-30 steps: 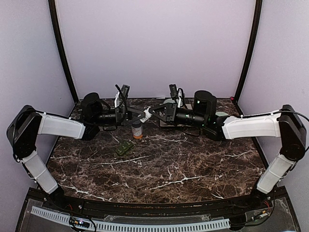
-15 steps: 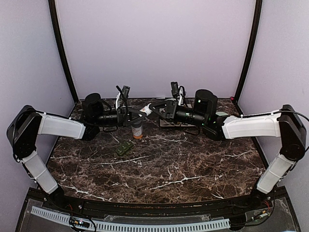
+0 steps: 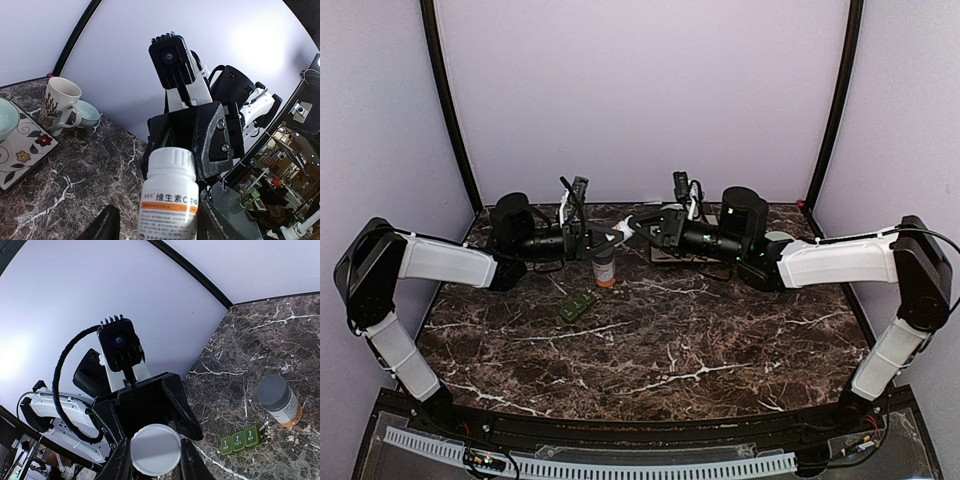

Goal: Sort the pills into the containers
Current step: Place the pill bottle at the center of the board, then pick up the pill bottle from the center of the board.

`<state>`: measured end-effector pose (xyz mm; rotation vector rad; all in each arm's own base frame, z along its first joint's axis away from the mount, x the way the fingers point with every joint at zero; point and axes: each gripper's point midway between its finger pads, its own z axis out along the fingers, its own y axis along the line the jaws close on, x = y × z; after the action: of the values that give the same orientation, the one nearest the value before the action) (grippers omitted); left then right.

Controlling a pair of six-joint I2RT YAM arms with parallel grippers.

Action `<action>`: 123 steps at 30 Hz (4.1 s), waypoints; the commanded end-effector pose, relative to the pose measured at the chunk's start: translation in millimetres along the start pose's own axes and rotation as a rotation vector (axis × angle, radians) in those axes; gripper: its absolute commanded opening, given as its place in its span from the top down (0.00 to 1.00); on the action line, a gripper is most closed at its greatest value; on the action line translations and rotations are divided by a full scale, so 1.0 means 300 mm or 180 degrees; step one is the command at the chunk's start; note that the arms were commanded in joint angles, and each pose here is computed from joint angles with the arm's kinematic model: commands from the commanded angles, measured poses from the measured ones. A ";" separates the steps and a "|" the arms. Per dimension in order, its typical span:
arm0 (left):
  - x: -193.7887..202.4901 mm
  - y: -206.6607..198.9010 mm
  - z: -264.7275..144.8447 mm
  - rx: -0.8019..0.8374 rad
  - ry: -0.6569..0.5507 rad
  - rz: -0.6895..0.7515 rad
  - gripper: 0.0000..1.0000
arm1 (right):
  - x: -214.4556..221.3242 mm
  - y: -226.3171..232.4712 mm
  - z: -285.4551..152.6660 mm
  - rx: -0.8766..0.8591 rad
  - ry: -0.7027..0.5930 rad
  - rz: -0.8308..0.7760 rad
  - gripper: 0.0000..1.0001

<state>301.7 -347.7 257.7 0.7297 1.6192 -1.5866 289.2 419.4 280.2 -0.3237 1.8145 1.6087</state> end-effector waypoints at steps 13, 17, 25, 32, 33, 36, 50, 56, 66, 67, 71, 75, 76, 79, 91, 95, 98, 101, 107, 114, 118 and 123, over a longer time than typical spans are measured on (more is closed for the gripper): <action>-0.094 0.106 -0.155 -0.1431 -0.0590 0.0481 0.12 | -0.032 -0.033 -0.048 0.0533 -0.0020 -0.0581 1.00; -0.087 0.149 -0.207 -0.1792 -0.0654 0.0502 0.11 | -0.012 -0.131 -0.084 0.1058 0.0099 -0.0738 1.00; -0.026 0.233 -0.296 -0.2366 -0.0628 0.0517 0.11 | 0.018 -0.423 -0.279 0.2555 0.0269 -0.0998 1.00; 0.019 0.286 -0.336 -0.2628 -0.0571 0.0530 0.11 | 0.045 -0.599 -0.479 0.3414 0.0321 -0.0949 1.00; 0.025 0.292 -0.339 -0.2656 -0.0562 0.0533 0.11 | 0.053 -0.617 -0.504 0.3503 0.0338 -0.0938 1.00; 0.038 0.309 -0.348 -0.2734 -0.0539 0.0536 0.11 | 0.069 -0.662 -0.571 0.3768 0.0363 -0.0933 1.00; 0.063 0.331 -0.358 -0.2799 -0.0508 0.0544 0.11 | 0.119 -0.763 -0.692 0.4174 0.0390 -0.0792 0.91; 0.061 0.327 -0.363 -0.2796 -0.0537 0.0541 0.11 | 0.161 -0.787 -0.689 0.4126 0.0440 -0.0689 0.84; 0.059 0.320 -0.370 -0.2801 -0.0563 0.0533 0.11 | 0.179 -0.786 -0.699 0.4089 0.0434 -0.0632 0.69; 0.058 0.318 -0.369 -0.2797 -0.0568 0.0532 0.11 | 0.178 -0.784 -0.699 0.4079 0.0428 -0.0626 0.67; 0.059 0.315 -0.371 -0.2795 -0.0572 0.0528 0.11 | 0.178 -0.773 -0.707 0.4060 0.0397 -0.0609 0.60; 0.060 0.314 -0.374 -0.2802 -0.0576 0.0523 0.11 | 0.177 -0.764 -0.704 0.4016 0.0378 -0.0586 0.57; 0.059 0.313 -0.376 -0.2804 -0.0582 0.0524 0.11 | 0.178 -0.761 -0.703 0.4003 0.0376 -0.0586 0.55; 0.058 0.312 -0.383 -0.2833 -0.0590 0.0530 0.11 | 0.171 -0.746 -0.699 0.3976 0.0355 -0.0602 0.53; 0.041 0.331 -0.366 -0.2926 -0.0398 0.0605 0.10 | 0.043 -0.565 -0.640 0.3867 0.0129 -0.0957 0.50; 0.042 0.334 -0.313 -0.2785 -0.0059 0.0790 0.08 | -0.003 -0.508 -0.612 0.3815 0.0066 -0.1085 0.50; 0.043 0.338 -0.280 -0.2681 0.0130 0.0898 0.07 | -0.026 -0.475 -0.580 0.3742 0.0055 -0.1157 0.50; 0.066 0.366 -0.247 -0.2617 0.0355 0.0935 0.06 | -0.037 -0.457 -0.545 0.3689 0.0074 -0.1213 0.49; 0.123 0.446 -0.216 -0.2643 0.0665 0.0911 0.04 | -0.046 -0.434 -0.501 0.3584 0.0073 -0.1259 0.49; 0.156 0.517 -0.190 -0.2680 0.0838 0.0938 0.04 | -0.053 -0.425 -0.472 0.3509 0.0080 -0.1283 0.49; 0.144 0.546 -0.170 -0.2697 0.0847 0.0958 0.04 | -0.053 -0.428 -0.459 0.3490 0.0097 -0.1293 0.49; 0.140 0.581 -0.152 -0.2728 0.0870 0.0973 0.04 | -0.054 -0.430 -0.450 0.3486 0.0116 -0.1310 0.49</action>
<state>408.1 -287.8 116.7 0.6532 2.0499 -0.4999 328.6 249.3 175.7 -0.1759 2.2177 0.1749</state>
